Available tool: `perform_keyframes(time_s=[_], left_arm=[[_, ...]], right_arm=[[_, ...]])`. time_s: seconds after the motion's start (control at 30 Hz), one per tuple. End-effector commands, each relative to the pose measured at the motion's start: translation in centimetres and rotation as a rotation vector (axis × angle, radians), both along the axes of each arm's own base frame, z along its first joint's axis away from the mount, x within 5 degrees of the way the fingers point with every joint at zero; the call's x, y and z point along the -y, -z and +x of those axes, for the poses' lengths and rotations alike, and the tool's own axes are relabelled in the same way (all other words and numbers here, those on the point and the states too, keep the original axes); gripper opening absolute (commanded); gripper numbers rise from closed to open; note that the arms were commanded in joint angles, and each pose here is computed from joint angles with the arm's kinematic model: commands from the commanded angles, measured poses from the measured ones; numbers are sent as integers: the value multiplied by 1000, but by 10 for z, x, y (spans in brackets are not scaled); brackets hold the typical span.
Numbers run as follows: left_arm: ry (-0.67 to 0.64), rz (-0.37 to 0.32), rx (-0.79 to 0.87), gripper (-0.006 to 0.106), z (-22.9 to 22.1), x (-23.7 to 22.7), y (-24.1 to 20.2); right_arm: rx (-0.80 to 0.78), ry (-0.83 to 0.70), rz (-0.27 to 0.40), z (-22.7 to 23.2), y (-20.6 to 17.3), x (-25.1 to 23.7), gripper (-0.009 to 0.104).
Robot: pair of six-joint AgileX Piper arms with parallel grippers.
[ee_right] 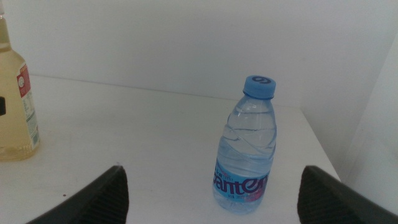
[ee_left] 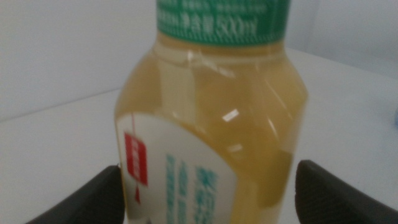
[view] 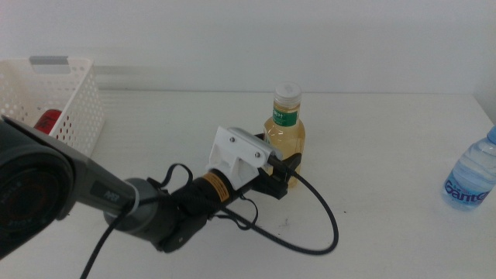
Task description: Use arms to grab the bottles and put them into the dustbin to the left of the table.
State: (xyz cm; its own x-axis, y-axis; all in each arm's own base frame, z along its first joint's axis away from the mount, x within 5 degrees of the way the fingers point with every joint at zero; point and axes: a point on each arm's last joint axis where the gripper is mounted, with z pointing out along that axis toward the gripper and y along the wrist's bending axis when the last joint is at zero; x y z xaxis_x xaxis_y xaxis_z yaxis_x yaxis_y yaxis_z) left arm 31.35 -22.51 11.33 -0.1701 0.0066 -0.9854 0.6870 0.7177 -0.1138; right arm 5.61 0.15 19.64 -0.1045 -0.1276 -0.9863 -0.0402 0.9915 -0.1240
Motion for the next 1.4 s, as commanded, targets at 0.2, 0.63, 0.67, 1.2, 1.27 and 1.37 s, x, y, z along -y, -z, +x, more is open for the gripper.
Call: perform_keyframes(time_s=[0.2, 0.63, 0.67, 1.2, 1.27, 1.37], left_arm=[[71, -19, -10, 94, 20, 10, 2], [126, -7, -17, 83, 29, 21, 21], [137, -4, -11, 76, 28, 22, 20], [-65, 67, -114, -2, -31, -36, -88], [-115, 117, -155, -2, -38, -46, -110], [-157, 161, -148, -2, -48, -59, -143]], right_arm=[[10, 5, -3, 0, 0, 0, 87], [10, 5, -3, 0, 0, 0, 87], [10, 5, -3, 0, 0, 0, 87], [10, 5, -3, 0, 0, 0, 87], [10, 5, -3, 0, 0, 0, 87], [10, 5, -3, 0, 0, 0, 87]])
